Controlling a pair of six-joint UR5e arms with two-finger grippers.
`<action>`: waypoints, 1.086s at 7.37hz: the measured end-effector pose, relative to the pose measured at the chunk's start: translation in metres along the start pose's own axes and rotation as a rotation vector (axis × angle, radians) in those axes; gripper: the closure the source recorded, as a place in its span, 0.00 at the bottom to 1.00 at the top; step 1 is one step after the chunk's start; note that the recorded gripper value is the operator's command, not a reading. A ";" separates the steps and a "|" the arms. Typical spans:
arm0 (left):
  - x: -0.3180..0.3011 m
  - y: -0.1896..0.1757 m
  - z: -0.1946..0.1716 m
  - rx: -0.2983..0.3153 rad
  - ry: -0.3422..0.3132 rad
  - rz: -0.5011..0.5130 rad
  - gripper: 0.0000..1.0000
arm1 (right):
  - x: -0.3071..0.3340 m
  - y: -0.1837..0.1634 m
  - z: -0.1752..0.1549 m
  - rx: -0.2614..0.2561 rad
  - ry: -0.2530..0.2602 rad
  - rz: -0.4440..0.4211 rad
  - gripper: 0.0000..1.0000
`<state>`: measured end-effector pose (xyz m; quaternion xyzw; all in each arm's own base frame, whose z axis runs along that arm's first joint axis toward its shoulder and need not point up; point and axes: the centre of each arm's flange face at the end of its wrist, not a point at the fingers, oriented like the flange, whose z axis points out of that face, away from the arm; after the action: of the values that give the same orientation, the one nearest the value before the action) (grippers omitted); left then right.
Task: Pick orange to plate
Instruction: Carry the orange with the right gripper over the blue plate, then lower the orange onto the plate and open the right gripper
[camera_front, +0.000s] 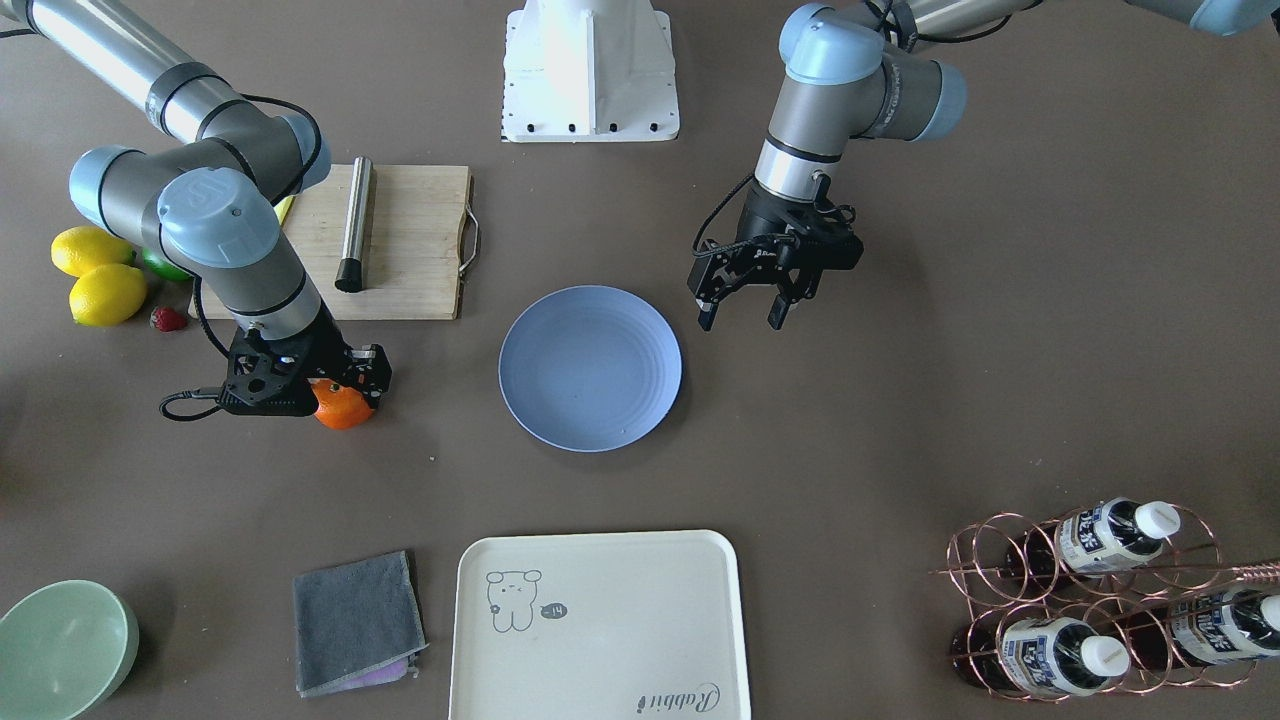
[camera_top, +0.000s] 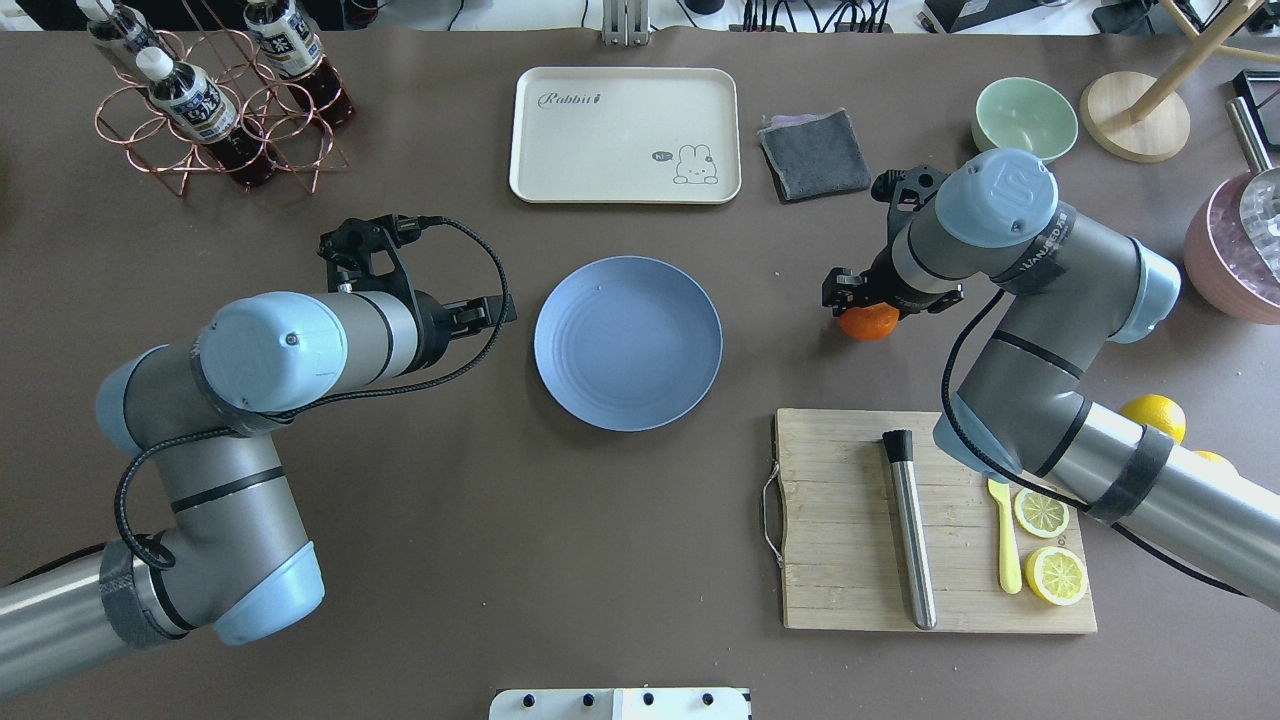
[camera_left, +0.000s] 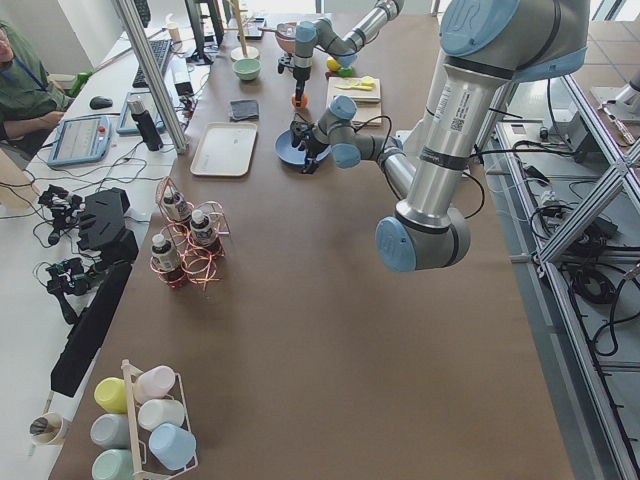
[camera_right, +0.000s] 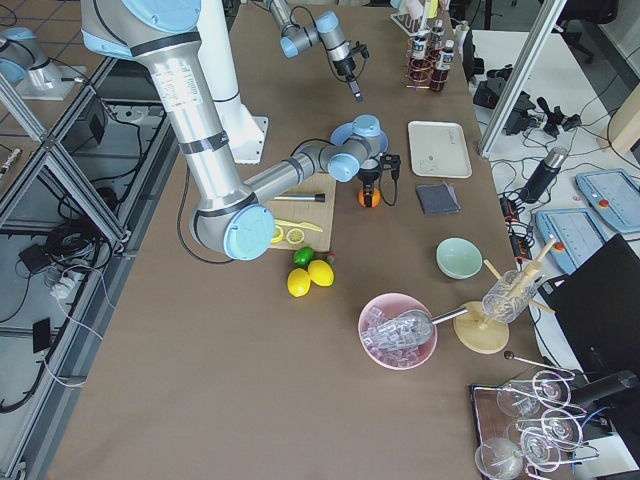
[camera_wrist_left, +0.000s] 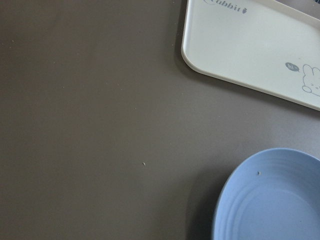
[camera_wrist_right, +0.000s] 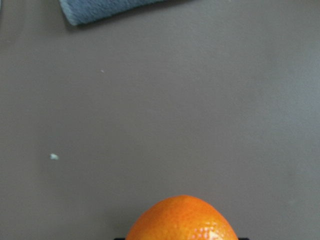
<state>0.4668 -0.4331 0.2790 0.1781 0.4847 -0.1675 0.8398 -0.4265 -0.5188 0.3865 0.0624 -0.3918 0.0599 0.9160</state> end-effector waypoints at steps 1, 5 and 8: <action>-0.009 -0.019 -0.003 -0.025 -0.014 0.073 0.02 | -0.020 -0.002 -0.016 0.012 -0.037 -0.001 1.00; -0.112 -0.076 -0.025 -0.013 -0.117 0.428 0.02 | -0.180 0.044 -0.047 0.050 -0.120 -0.003 1.00; -0.179 -0.093 -0.020 -0.018 -0.210 0.429 0.02 | -0.250 0.063 -0.022 0.094 -0.076 -0.043 1.00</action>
<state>0.3247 -0.4859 0.4130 0.2512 0.3474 0.0015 0.9035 -0.5919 -0.4681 0.1944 0.1157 -0.4217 0.0562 0.8975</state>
